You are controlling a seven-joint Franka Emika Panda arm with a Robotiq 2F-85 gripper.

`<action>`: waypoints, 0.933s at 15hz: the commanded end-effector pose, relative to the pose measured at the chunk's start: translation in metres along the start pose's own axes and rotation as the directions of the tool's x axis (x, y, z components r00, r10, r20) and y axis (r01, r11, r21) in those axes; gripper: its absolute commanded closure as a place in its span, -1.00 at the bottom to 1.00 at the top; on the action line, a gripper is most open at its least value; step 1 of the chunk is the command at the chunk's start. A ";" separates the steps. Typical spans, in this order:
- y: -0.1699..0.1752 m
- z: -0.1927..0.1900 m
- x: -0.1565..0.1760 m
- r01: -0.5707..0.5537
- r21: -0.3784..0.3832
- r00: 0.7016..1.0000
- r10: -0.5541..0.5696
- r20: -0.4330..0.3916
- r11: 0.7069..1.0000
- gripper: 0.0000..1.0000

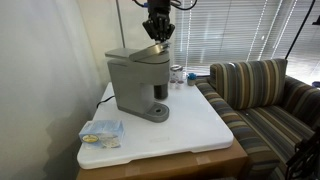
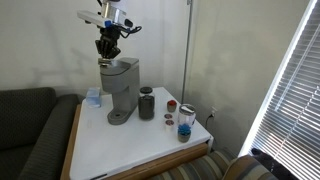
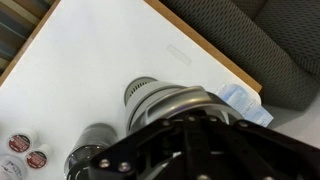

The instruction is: Close the coffee machine chamber

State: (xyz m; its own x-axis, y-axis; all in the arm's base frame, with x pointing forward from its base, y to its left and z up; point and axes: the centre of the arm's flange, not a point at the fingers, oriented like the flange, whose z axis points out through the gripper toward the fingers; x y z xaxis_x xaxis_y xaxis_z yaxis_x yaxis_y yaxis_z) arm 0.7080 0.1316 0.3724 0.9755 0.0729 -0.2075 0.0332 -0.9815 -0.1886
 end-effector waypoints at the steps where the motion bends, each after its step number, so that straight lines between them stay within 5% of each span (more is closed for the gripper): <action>1: 0.001 -0.022 0.002 -0.020 -0.033 0.999 0.018 -0.037 0.999 1.00; 6: -0.010 -0.051 -0.002 -0.007 -0.069 0.995 0.001 -0.096 0.998 1.00; 14: -0.023 -0.061 -0.034 -0.131 -0.148 0.991 0.123 -0.060 0.980 1.00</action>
State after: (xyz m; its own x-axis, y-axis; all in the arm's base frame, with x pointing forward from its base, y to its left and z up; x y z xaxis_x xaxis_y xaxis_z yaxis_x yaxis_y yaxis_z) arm 0.7058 0.1441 0.4379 0.9909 -0.0158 -0.1335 -0.0243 -0.9977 -0.0625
